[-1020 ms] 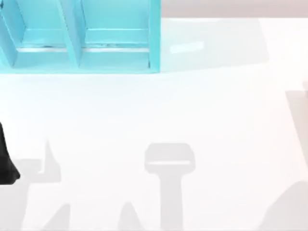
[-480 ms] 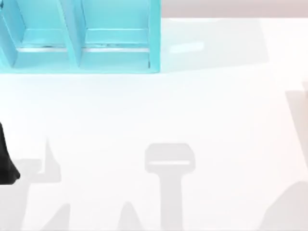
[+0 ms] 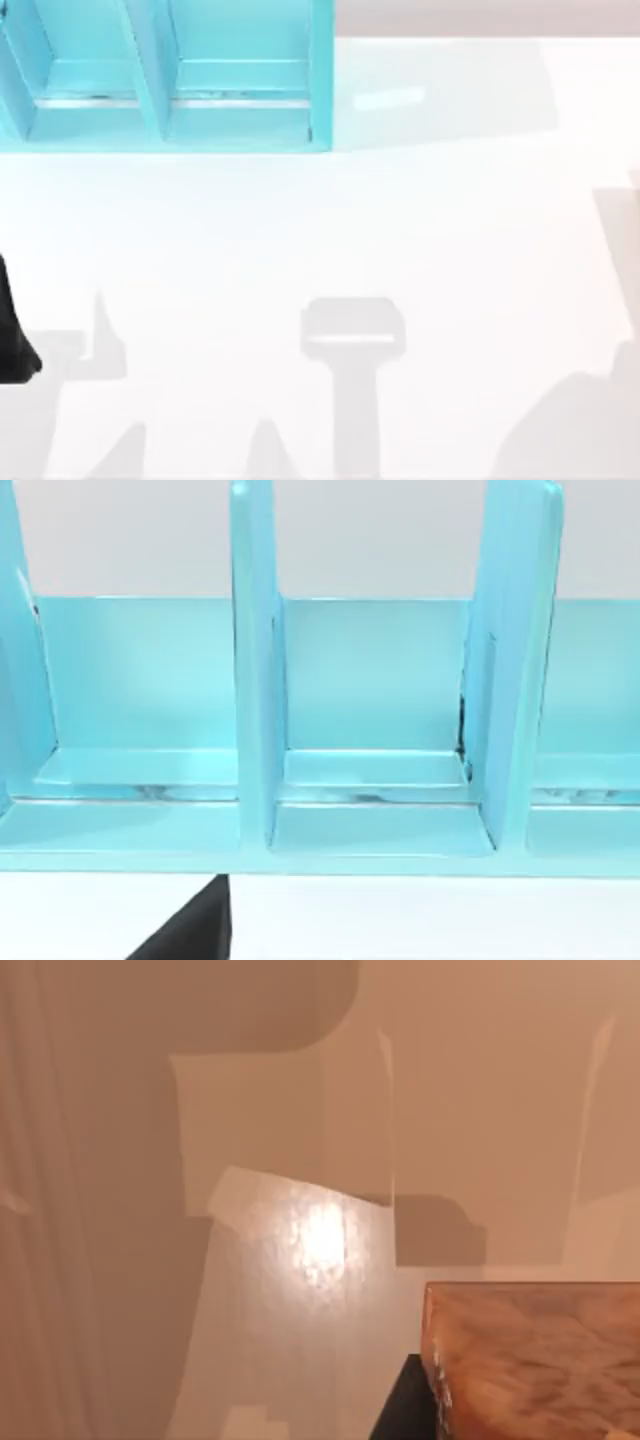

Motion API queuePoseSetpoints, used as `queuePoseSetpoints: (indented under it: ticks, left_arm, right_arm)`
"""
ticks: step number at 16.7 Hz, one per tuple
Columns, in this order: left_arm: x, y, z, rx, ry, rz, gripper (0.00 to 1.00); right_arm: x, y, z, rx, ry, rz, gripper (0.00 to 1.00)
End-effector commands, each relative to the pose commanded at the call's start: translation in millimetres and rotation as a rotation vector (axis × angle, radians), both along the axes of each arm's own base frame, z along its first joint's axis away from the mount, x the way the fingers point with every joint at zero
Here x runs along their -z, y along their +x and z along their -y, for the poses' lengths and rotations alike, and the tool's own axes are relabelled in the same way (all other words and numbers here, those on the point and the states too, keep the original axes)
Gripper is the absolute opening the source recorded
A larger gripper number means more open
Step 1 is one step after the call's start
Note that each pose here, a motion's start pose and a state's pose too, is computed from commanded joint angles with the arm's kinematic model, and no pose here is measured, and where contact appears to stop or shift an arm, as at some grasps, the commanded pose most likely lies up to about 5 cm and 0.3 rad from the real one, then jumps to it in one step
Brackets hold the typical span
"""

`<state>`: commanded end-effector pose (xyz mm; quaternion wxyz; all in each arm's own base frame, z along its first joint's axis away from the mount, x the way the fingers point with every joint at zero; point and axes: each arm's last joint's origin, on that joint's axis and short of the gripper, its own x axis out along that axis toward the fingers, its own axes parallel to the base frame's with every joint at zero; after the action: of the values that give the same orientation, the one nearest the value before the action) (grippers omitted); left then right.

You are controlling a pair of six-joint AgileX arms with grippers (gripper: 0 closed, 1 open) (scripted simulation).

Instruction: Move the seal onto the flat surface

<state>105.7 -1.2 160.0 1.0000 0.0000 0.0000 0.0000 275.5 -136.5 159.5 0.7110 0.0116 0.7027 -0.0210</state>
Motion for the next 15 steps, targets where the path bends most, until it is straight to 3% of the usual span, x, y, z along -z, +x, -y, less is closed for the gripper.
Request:
queuePoseSetpoints:
  ticks: [8,15]
  left_arm:
    - [0.0,0.0,0.0,0.0,0.0,0.0,1.0]
    - [0.0,0.0,0.0,0.0,0.0,0.0,1.0]
  right_arm:
    - [-86.6,10.9,-86.8,-0.002,0.005,0.007,0.0]
    - [-122.1,-6.7,-138.8,-0.032,0.017,-0.012,0.0]
